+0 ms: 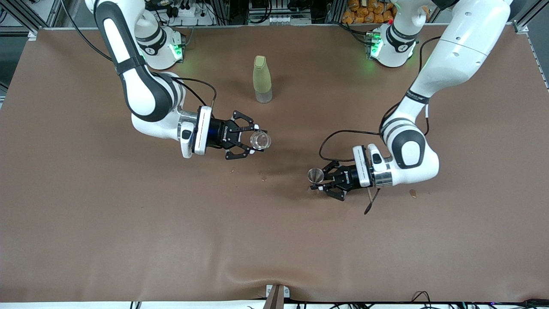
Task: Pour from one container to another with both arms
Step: 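Bring the beaker and the jigger together above the table center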
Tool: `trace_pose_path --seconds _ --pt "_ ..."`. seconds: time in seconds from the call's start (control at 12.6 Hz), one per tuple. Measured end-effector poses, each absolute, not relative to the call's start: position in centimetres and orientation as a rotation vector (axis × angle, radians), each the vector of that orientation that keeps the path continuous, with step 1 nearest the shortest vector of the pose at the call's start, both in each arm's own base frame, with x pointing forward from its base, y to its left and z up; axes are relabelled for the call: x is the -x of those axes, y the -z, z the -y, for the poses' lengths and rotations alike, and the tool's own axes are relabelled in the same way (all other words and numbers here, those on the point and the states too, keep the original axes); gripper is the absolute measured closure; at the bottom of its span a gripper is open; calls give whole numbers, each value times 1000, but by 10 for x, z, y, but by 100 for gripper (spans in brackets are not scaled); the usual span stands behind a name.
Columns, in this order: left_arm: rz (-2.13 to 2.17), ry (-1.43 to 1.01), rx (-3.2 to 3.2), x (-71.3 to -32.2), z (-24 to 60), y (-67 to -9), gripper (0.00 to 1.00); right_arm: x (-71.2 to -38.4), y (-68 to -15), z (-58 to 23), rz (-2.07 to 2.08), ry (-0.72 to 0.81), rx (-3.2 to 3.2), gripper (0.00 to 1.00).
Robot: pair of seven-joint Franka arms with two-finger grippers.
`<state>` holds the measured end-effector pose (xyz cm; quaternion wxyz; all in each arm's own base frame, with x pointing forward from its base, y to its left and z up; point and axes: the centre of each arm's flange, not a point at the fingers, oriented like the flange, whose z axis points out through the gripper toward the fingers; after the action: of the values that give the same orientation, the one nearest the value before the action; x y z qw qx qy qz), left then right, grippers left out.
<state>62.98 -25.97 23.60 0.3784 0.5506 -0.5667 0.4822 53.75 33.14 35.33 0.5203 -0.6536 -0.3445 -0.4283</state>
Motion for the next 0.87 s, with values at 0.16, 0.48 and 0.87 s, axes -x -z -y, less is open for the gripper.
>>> trace_pose_path --seconds 0.16,0.48,0.87 --pt "1434 -1230 -1427 -625 274 -233 79 -537 -366 -350 793 1066 1599 50" --pt "1413 -1248 -1452 -615 295 -224 79 -540 -373 -386 733 1098 1642 50" --pt "1407 -1296 -1459 -609 305 -210 79 -552 -368 -419 584 1069 1709 50"
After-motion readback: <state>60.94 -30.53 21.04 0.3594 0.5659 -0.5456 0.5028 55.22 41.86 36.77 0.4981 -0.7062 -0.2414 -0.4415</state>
